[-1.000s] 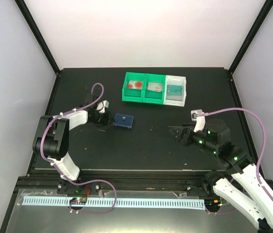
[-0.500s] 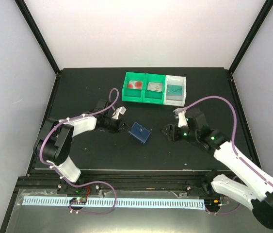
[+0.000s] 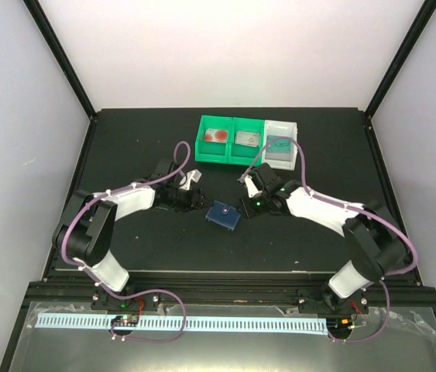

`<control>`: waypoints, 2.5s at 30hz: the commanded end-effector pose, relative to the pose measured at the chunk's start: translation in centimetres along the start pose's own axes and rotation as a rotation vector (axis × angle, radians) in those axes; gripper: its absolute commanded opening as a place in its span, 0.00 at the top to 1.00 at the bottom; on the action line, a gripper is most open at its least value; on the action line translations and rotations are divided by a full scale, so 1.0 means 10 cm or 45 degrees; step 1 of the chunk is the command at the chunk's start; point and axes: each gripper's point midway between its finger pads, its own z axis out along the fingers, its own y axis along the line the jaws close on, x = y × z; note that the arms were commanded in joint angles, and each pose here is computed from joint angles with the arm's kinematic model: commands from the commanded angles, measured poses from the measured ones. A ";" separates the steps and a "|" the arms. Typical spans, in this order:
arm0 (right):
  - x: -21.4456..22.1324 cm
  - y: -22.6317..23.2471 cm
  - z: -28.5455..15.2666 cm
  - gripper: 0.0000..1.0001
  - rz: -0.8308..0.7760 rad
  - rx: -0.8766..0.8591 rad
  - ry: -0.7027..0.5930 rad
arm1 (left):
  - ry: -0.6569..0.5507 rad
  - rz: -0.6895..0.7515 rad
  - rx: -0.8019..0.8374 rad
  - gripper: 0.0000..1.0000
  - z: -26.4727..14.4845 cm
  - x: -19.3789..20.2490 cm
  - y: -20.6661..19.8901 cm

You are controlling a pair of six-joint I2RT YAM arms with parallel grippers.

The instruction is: Take the credit cards out of the card holder

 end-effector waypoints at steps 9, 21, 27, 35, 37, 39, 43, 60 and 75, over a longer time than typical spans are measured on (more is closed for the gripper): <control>-0.25 0.03 0.44 0.56 -0.158 -0.016 0.016 | -0.156 -0.024 -0.124 0.40 -0.19 0.04 0.09; -0.04 -0.01 0.60 0.53 -0.171 -0.029 0.168 | -0.167 -0.010 -0.091 0.43 -0.22 0.12 -0.05; 0.10 -0.05 0.64 0.63 -0.140 -0.026 0.191 | -0.124 -0.031 -0.078 0.44 -0.16 0.29 -0.04; 0.32 -0.19 0.44 0.99 -0.040 0.056 0.161 | -0.117 0.018 -0.099 0.45 -0.18 0.39 -0.16; 0.42 -0.25 0.38 0.99 -0.001 0.095 0.154 | -0.113 0.033 -0.096 0.44 -0.18 0.42 -0.20; 0.54 -0.33 0.31 0.99 0.040 0.132 0.142 | -0.112 0.042 -0.097 0.44 -0.17 0.44 -0.23; 0.73 -0.37 0.17 0.99 0.094 0.142 0.134 | -0.109 0.050 -0.081 0.44 -0.13 0.47 -0.28; 0.02 -0.21 0.12 0.69 0.026 0.125 -0.047 | -0.102 0.060 -0.188 0.45 0.20 0.01 -0.17; -0.13 -0.02 0.42 0.65 -0.025 -0.033 -0.015 | -0.003 -0.029 -0.174 0.51 0.44 0.03 -0.07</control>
